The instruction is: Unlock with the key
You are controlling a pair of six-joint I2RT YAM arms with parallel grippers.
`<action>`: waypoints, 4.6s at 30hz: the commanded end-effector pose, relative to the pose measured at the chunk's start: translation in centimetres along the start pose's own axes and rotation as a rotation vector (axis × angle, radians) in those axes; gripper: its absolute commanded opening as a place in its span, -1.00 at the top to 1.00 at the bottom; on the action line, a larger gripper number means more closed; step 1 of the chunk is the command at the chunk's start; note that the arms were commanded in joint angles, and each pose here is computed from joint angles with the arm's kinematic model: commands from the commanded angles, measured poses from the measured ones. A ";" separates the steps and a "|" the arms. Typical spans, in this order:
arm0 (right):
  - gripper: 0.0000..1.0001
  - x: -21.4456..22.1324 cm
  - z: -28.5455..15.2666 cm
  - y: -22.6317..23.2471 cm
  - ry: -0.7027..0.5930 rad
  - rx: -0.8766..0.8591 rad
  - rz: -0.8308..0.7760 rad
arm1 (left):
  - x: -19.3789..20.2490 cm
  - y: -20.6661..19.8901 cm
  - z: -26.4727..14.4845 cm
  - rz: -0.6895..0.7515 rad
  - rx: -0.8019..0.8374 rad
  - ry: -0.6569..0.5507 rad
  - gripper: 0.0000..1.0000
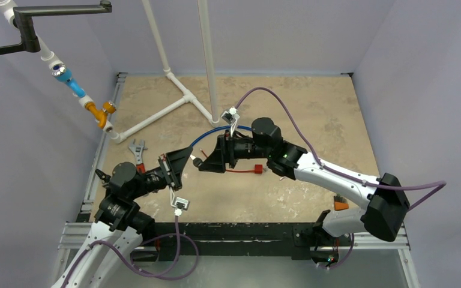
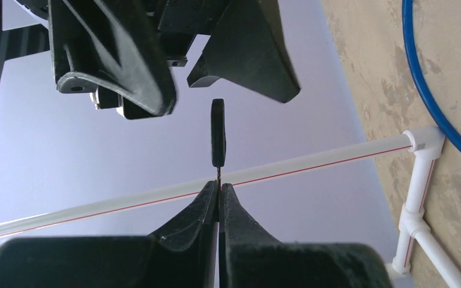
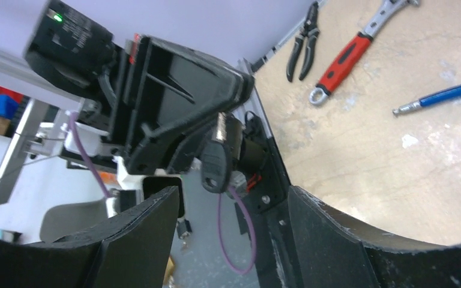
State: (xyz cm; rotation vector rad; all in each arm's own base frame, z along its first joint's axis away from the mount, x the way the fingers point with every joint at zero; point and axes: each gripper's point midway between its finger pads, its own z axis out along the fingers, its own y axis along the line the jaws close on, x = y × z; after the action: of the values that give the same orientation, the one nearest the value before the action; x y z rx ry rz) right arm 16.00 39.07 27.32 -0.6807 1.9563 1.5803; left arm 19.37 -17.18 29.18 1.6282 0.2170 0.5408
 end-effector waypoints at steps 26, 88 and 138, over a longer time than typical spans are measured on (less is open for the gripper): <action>0.54 -3.0 1.6 4.0 -0.121 -0.307 0.149 | 1.2 1.7 0.0 0.216 -0.040 0.064 1.00; 1.00 2.2 -9.2 -0.5 0.069 0.155 -0.203 | -7.0 0.3 4.3 -1.963 0.850 -0.187 -1.00; 0.08 -1.5 -7.3 4.8 -0.251 -0.035 -0.153 | -8.3 2.9 3.8 -2.088 0.756 -0.092 1.00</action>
State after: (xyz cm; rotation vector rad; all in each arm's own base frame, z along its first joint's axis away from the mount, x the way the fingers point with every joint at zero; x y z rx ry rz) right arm 12.79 32.55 30.38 -0.6717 1.7752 1.4616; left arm 13.12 -24.36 28.69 1.2437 1.8966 -1.3215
